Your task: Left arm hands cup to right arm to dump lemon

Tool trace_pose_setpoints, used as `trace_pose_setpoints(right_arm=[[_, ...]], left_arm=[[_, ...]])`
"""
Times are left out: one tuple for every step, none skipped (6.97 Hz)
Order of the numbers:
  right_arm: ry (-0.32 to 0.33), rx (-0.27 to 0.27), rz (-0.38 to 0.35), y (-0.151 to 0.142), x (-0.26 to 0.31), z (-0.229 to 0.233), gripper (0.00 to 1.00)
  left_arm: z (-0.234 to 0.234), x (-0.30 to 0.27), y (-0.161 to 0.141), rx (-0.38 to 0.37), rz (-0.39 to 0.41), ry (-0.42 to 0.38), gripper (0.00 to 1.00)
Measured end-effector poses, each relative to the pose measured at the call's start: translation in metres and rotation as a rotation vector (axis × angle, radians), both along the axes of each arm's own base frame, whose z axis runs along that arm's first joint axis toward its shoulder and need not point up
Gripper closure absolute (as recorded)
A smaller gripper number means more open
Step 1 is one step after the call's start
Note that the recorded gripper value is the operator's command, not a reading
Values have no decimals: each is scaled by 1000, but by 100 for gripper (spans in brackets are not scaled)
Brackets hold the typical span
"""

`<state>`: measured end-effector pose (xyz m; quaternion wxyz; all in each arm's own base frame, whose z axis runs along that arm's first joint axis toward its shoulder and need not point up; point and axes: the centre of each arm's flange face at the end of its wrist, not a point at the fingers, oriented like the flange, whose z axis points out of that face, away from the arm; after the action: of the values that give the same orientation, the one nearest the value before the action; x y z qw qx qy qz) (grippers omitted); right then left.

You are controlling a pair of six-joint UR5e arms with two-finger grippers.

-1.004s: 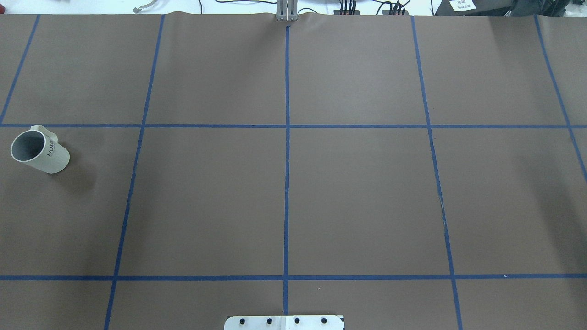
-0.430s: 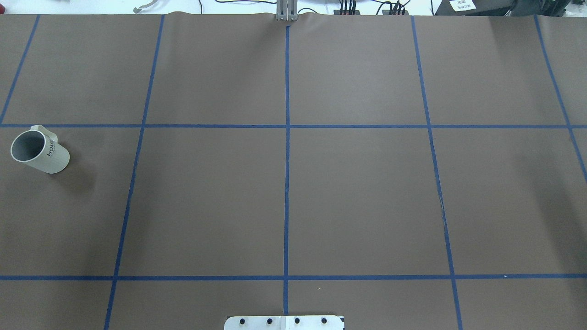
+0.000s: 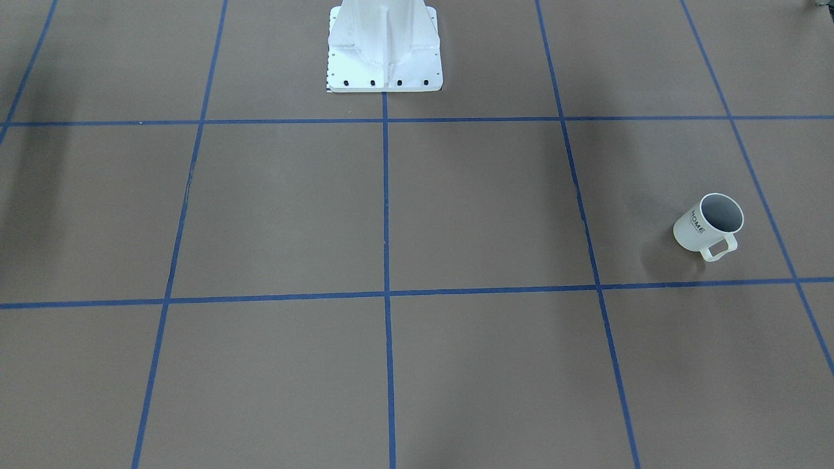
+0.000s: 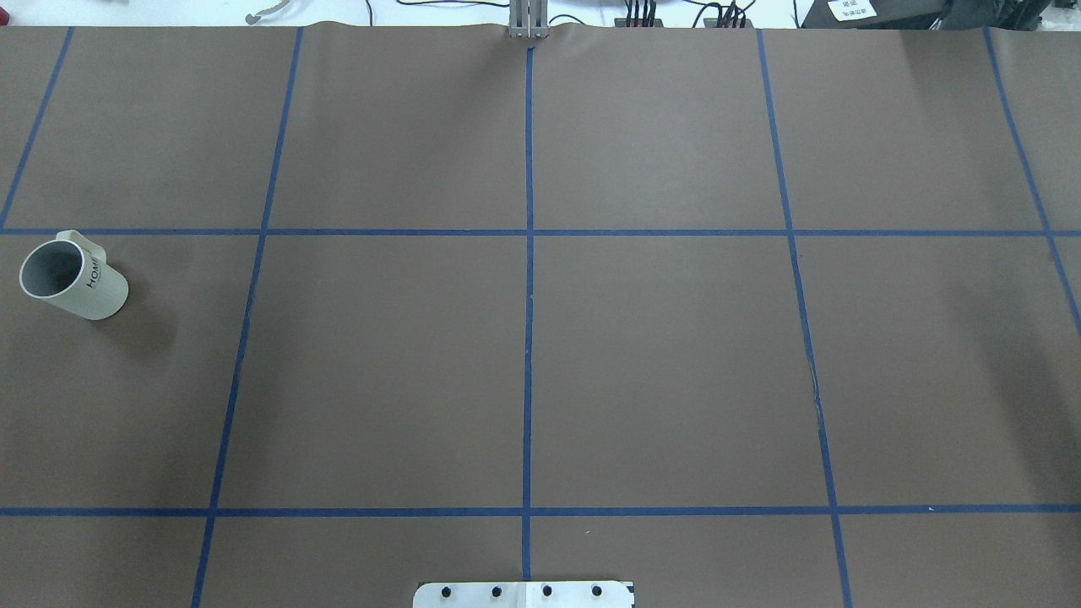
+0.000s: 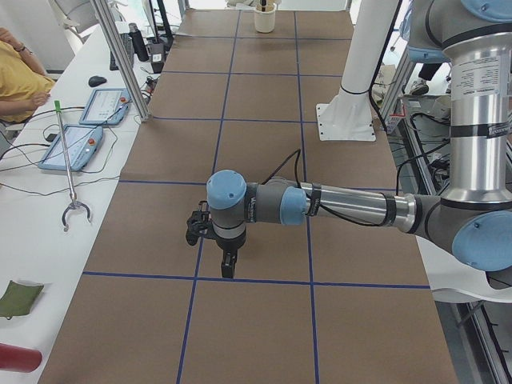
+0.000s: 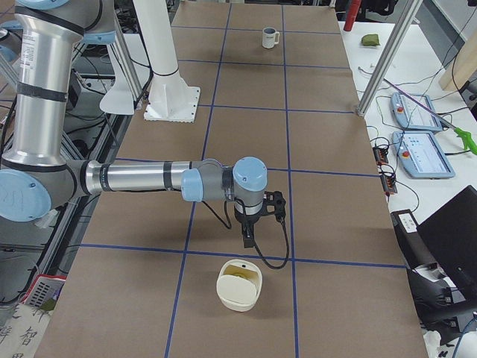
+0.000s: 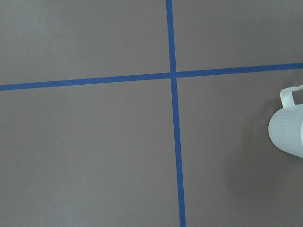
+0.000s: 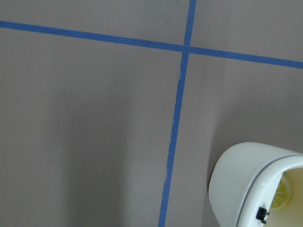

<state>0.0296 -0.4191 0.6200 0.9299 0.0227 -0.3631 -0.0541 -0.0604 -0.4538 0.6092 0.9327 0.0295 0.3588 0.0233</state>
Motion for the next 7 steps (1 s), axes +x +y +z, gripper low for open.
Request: trace_pose_setpoints(right_arm=[[0,1,-2,-1,-1,0,0],[0,2,-3,-1,-1,-1,0],[0,3,-4,-1,-2,-1,0],[2,4,-5,-2,-2,-1,0],[4,5,-7,-2,-3,-1,0],[5,5,-8,-2,-4,-1,0],[6,7,-9,-3,-4,-2,0]], left_arm=[[1,0,0,-1,0,2,0],[0,1,0,-1,1,3,0],[0,1,-1,-1,1,5,0],[0,2,-1,1,3,7,0],[-1,2,-1,3,3,8,0],[-2,2,-1,5,4,9,0],[-2,2,-1,9,6,9,0]])
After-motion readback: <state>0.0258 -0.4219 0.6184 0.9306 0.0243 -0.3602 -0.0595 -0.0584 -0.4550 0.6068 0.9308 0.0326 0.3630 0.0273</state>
